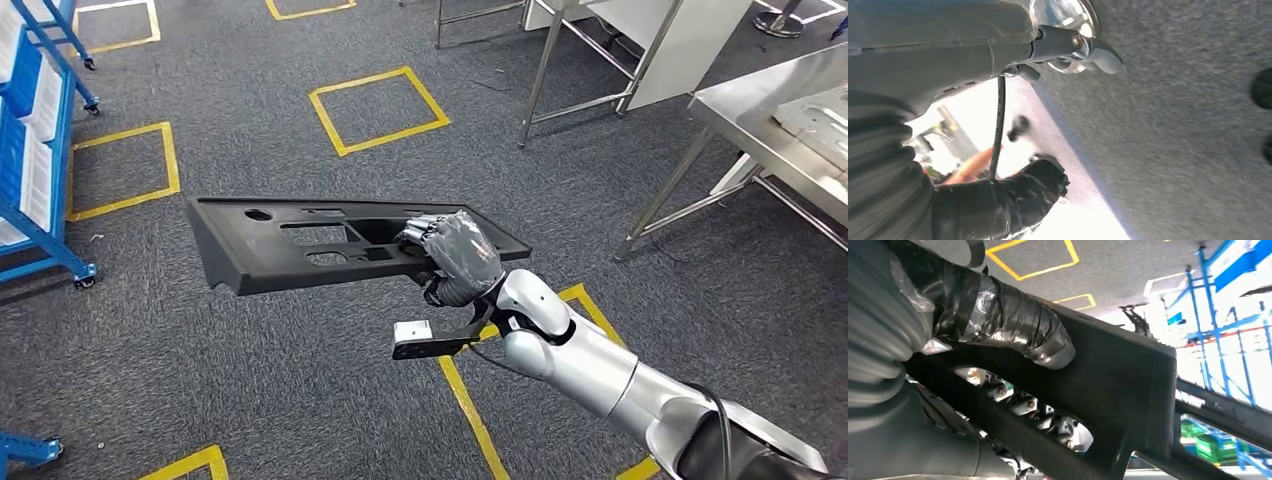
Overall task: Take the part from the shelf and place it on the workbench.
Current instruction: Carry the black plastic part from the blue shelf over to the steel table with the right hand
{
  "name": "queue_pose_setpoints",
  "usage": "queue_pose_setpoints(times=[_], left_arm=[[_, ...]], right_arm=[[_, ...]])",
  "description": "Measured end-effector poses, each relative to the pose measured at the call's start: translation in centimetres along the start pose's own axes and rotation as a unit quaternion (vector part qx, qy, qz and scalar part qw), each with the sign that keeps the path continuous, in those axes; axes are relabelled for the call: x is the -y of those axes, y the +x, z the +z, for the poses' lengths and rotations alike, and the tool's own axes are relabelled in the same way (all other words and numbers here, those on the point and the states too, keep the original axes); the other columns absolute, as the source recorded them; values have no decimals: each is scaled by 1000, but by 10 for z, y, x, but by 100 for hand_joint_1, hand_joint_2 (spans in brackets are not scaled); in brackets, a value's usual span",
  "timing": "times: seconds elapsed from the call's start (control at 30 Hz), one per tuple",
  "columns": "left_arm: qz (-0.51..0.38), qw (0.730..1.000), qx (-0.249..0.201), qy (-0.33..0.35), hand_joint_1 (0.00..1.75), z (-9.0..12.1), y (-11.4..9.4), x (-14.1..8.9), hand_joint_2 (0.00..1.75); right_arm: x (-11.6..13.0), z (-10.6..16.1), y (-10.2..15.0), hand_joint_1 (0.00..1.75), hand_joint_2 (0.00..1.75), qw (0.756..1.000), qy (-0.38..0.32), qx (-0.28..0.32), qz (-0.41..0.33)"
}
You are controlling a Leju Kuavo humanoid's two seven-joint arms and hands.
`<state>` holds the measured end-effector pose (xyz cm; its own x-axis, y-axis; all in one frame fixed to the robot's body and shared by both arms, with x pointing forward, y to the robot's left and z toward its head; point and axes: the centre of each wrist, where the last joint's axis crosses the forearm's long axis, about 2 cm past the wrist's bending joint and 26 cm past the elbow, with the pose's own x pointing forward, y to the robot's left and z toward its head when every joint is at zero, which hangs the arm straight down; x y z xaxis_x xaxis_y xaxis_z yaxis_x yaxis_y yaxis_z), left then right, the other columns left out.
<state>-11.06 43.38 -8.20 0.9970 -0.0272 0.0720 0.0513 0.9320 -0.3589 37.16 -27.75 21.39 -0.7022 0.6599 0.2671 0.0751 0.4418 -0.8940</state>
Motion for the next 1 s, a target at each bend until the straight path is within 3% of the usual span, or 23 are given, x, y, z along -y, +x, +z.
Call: queue_pose_setpoints(times=[1.0], left_arm=[[-12,1000,3,-5,0,-4,11,1,175]], right_arm=[[5,2,-5,171,175,1000,0,-7,5]])
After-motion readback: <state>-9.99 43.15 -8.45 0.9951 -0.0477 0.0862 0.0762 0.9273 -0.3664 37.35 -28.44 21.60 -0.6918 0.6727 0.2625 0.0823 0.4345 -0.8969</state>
